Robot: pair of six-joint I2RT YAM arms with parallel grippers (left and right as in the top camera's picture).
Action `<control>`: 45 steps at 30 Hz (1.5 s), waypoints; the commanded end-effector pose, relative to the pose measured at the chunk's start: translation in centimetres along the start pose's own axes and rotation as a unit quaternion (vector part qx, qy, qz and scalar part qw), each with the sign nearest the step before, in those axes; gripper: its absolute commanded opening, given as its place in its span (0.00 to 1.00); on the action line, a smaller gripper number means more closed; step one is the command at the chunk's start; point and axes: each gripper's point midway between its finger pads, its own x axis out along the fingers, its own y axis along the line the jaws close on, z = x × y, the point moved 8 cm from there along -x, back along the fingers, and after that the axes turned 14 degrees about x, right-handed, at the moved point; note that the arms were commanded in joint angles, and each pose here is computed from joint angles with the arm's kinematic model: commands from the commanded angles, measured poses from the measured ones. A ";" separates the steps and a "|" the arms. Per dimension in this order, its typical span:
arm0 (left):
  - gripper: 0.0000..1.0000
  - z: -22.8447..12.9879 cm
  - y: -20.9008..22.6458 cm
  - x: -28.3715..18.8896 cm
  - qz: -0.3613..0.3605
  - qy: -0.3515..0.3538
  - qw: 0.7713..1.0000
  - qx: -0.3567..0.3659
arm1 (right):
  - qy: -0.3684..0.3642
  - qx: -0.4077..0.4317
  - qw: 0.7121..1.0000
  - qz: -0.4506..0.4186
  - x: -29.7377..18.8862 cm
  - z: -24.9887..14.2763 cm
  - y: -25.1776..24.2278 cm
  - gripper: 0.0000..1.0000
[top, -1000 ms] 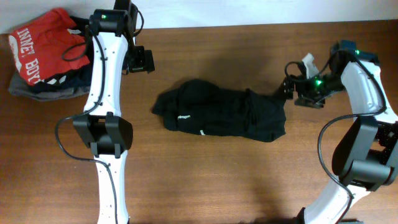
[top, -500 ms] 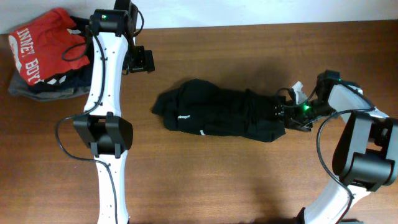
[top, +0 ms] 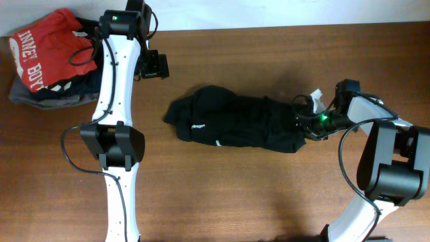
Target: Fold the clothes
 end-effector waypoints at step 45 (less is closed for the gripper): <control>0.99 -0.1 -0.1 -0.7 -0.004 -0.007 1.000 0.002 | -0.100 -0.084 0.909 -0.395 3.0 -2.3 11.6 0.26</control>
